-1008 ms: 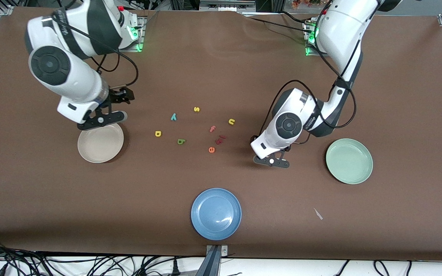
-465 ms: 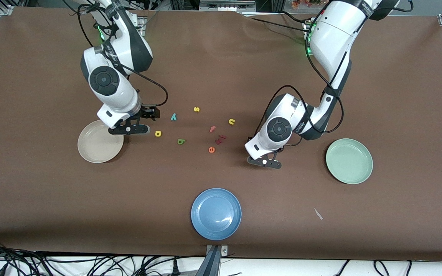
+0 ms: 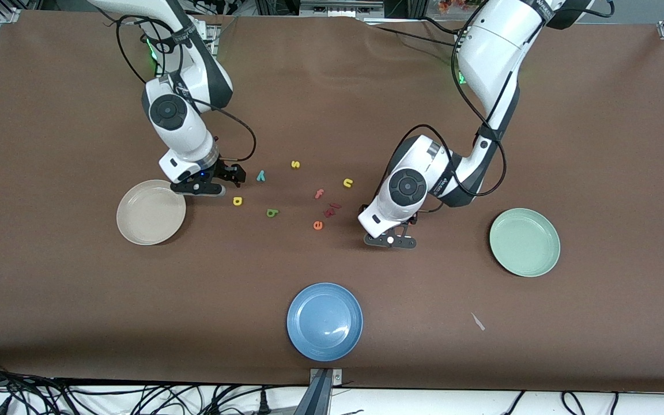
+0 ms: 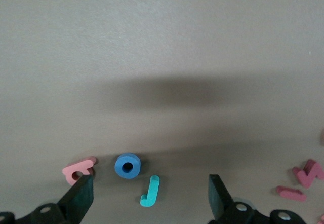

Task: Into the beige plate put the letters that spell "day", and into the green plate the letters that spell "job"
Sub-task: 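Grasp the blue o and yellow d with the left and right grippers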

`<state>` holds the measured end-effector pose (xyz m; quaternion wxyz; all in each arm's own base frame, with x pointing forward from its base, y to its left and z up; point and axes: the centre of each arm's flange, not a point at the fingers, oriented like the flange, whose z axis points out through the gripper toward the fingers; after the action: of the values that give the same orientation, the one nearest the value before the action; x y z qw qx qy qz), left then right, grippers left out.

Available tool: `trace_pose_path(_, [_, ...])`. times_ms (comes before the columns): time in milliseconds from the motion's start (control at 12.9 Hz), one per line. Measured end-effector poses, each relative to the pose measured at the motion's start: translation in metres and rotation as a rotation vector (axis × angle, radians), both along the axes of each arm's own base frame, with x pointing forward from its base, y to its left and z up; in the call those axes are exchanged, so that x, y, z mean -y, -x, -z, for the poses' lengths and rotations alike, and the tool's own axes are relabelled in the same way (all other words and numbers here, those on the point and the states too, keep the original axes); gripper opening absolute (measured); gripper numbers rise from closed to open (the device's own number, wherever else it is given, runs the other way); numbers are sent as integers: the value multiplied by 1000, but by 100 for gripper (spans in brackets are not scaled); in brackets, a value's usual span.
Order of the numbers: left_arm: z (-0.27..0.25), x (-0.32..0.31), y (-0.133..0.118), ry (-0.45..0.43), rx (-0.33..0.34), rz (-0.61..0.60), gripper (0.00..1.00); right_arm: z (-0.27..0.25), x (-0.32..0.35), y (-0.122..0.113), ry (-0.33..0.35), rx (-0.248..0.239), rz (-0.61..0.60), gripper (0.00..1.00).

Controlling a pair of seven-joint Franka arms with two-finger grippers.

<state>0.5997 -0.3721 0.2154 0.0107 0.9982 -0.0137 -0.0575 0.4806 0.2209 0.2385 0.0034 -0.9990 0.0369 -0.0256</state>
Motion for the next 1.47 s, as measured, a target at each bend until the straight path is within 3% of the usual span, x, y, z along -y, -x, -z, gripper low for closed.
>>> trace_pose_path(465, [1, -1, 0, -47, -9, -380, 100, 45, -5, 6, -34, 59, 4, 100])
trace_pose_path(543, [3, -3, 0, -57, -12, -443, 93, 54, -7, 7, -38, 65, 1, 100])
trace_pose_path(698, [9, -5, 0, -77, -19, -557, 69, 62, -8, 7, -40, 67, 0, 100])
trace_pose_path(775, [14, -8, -1, -84, -20, -601, 62, 62, -8, 6, -41, 70, -1, 100])
trace_pose_path(930, [28, -19, -2, -88, -16, -659, 62, 60, -9, 5, -43, 73, -2, 96])
trace_pose_path(1008, [36, -23, 1, -92, -18, -673, 62, 60, -9, 4, -43, 74, -1, 89])
trace_pose_path(1396, [43, -25, 4, -90, -15, -690, 57, 61, -12, -4, -47, 83, 0, 88])
trace_pose_path(1473, [42, -25, 3, -86, -13, -690, 47, 62, -13, -6, -47, 82, 0, 88])
